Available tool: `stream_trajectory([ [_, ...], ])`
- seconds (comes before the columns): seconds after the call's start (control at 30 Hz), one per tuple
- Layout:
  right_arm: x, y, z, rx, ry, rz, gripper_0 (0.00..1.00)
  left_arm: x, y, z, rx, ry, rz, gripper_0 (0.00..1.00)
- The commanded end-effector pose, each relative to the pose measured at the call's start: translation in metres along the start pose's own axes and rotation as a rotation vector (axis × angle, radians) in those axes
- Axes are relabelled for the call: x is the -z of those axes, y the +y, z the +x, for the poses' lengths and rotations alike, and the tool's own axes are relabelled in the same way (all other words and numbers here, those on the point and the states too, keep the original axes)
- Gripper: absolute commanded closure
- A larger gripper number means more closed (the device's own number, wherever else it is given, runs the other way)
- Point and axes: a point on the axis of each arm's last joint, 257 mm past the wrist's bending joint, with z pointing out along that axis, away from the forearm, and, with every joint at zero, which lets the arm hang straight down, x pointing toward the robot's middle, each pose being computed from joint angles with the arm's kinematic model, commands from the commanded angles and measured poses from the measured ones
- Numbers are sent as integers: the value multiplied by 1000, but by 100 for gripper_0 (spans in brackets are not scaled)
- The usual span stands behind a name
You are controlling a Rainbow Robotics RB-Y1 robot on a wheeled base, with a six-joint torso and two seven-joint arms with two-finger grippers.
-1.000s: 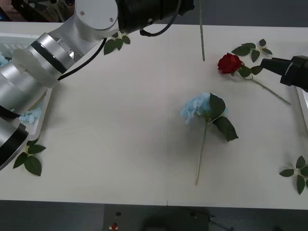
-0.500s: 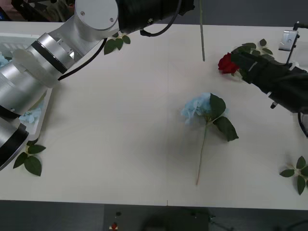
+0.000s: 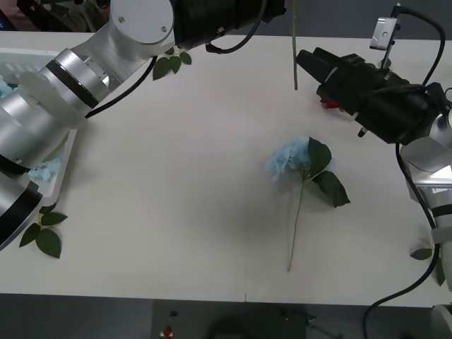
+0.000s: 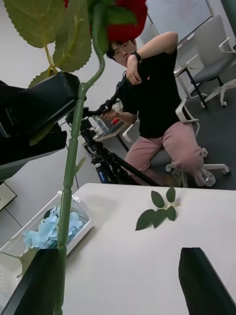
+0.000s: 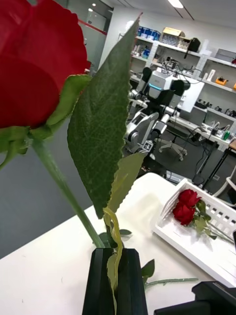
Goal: Put the red flowers into the right box and the blue flowers into the left box
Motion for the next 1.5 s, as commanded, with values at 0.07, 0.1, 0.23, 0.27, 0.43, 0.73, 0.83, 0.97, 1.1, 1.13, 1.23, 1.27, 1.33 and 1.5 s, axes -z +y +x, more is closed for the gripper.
stream_trajectory([
  [0.07,-24,30,-19,85,-33,-66,31,-5,-20,-21,-11,-43,35,100],
  [0.1,-27,34,-18,87,-30,-74,30,-5,-20,-21,-11,-43,35,100],
  [0.23,-36,48,-17,84,-32,-112,29,-5,-20,-21,-11,-43,35,100],
  [0.27,-39,51,-18,86,-35,-117,29,-5,-20,-21,-11,-43,35,100],
  [0.43,-51,65,-10,99,-22,-141,30,-5,-20,-21,-11,-43,35,100],
  [0.73,-77,79,-5,61,-53,-128,90,-5,-20,-21,-11,-43,35,100],
  [0.83,-81,77,-4,31,-64,-116,100,-5,-20,-21,-11,-43,35,100],
  [0.97,-89,72,3,15,-47,-116,100,-5,-20,-21,-11,-43,35,100],
  [1.1,-95,69,5,-1,-41,-112,100,-5,-20,-21,-11,-43,35,100],
  [1.13,-96,68,5,0,-43,-109,100,-5,-20,-21,-11,-43,35,79],
  [1.23,-96,67,4,-7,-46,-105,100,-5,-20,-21,-11,-43,35,0],
  [1.27,-96,66,4,-11,-45,-103,100,-5,-20,-21,-11,-43,35,0],
  [1.33,-95,65,3,-10,-45,-103,100,-5,-20,-21,-11,-43,35,0],
  [1.5,-93,62,1,-17,-47,-97,100,-5,-20,-21,-11,-43,35,0],
])
